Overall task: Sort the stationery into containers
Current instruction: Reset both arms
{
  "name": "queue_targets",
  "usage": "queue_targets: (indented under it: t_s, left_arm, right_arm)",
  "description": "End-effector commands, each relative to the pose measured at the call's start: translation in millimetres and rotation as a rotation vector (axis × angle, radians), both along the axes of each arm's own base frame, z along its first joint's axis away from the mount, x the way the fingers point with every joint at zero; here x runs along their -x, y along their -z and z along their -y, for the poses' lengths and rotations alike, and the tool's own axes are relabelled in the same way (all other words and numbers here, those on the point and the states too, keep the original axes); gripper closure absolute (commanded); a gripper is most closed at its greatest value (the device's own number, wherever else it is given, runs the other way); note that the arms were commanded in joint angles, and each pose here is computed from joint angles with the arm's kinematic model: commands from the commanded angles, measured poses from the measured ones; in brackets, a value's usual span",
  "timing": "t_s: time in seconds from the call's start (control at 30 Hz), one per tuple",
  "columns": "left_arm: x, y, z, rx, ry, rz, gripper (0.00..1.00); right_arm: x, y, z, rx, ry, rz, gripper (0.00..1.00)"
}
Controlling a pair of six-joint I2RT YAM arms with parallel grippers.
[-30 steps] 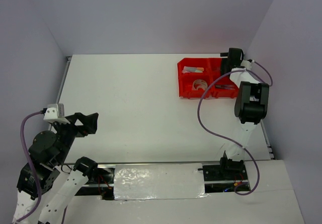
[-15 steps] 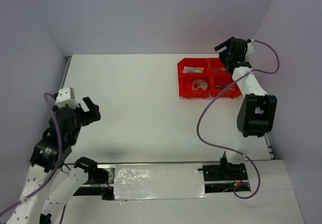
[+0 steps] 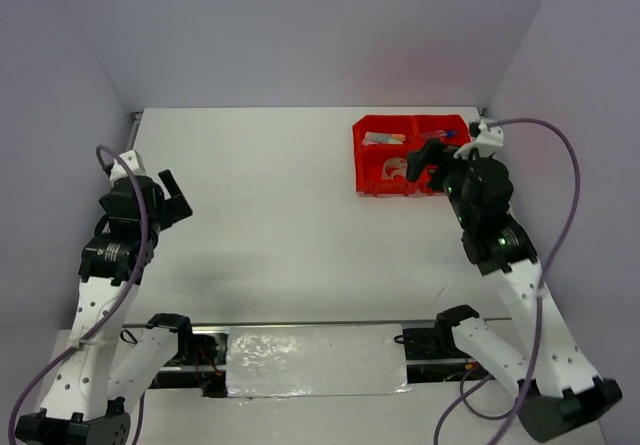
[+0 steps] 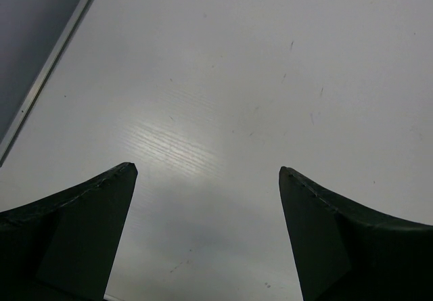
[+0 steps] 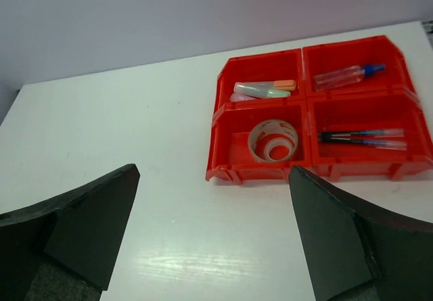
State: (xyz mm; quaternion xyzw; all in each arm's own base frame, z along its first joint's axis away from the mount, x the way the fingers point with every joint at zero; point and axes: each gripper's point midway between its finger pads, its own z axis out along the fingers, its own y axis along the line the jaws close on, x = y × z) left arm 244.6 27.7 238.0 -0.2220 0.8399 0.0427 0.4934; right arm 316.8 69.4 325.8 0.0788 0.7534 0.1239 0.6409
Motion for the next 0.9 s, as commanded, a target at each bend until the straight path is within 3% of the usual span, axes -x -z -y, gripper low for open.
queue_targets:
  t_s: [0.0,0.1,0.37,0.87]
  left_arm:
    - [-1,-31,-1,0.001,0.001,0.107,0.01]
    - [6,-27,0,0.005,0.016,0.132,0.01]
    - [14,-26,2,0.016,0.027,0.174,0.01]
    - [16,-30,12,0.033,0.078,0.207,0.01]
  right_arm:
    - [40,21,18,0.108,0.020,-0.069,0.00]
    - [74,27,23,0.084,-0.006,-0.019,0.00]
    - [119,16,30,0.078,-0.049,0.028,0.00]
    - [120,15,26,0.083,-0.068,0.047,0.00]
